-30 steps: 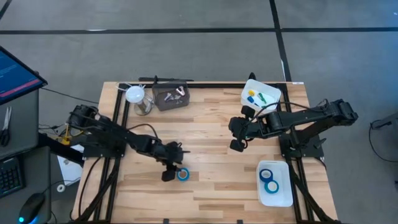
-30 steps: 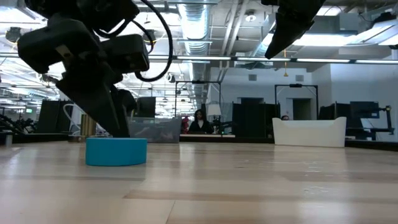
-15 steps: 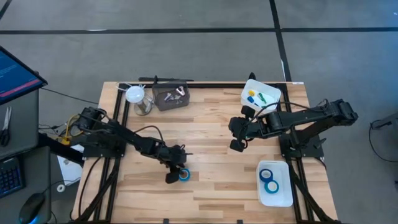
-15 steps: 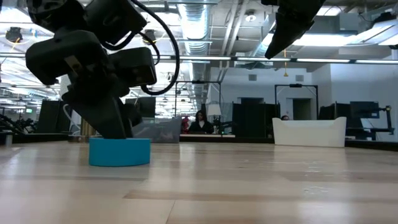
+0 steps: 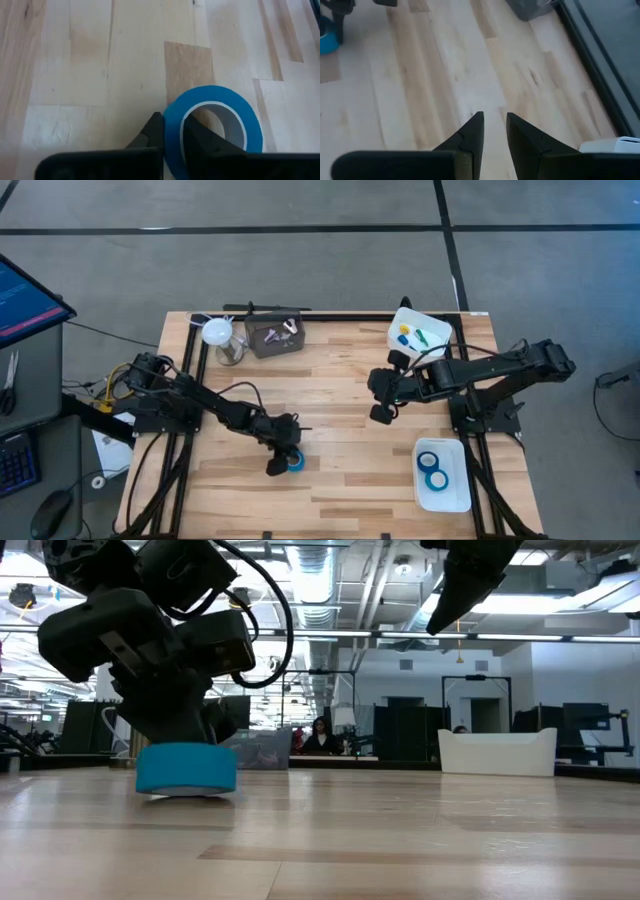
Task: Pick and place Stapler, Stapler remover, tape
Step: Put the light blue tape into the bottom white bin
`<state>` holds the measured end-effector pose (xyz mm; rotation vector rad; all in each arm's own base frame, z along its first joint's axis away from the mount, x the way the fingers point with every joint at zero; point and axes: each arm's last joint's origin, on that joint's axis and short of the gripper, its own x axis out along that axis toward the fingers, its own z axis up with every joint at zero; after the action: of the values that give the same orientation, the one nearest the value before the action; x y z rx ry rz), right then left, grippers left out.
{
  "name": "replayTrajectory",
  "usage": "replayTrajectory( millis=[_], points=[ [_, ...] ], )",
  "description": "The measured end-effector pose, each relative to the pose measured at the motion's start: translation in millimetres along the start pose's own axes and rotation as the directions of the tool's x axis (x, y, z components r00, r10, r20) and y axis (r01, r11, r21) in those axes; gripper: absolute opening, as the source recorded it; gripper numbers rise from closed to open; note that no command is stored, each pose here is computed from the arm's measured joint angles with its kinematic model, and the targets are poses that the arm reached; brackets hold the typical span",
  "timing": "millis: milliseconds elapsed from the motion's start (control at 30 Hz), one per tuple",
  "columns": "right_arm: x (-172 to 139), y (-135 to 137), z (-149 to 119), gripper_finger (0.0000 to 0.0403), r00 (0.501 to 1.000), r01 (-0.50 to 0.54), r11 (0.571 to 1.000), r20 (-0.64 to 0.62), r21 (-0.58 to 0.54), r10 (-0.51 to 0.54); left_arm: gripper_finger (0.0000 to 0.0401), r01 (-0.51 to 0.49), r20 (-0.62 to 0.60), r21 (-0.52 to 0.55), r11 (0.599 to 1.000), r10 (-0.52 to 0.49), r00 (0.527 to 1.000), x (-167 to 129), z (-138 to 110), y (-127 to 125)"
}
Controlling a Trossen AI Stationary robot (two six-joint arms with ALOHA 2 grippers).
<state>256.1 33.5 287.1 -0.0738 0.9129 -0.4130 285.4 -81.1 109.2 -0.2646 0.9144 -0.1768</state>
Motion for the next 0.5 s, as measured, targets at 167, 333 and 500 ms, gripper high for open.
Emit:
replayTrajectory(
  millis=[167,333,500],
  points=[
    [0,2,-1,0.0075,0.997,-0.079,0.997,-0.023,-0.005,0.079,0.0019,-0.094,0.059,0.099,0.991,0.088,0.994,-6,6,7],
    [9,12,-2,0.0073,0.989,-0.134,0.988,0.055,-0.078,0.139,0.0019,-0.249,0.207,0.171,0.953,0.213,0.955,-26,26,21],
    [25,19,-14,0.0063,0.974,-0.203,0.975,0.087,-0.091,0.211,0.0019,-0.322,0.374,0.169,0.932,0.241,0.895,-50,43,41]
  ],
)
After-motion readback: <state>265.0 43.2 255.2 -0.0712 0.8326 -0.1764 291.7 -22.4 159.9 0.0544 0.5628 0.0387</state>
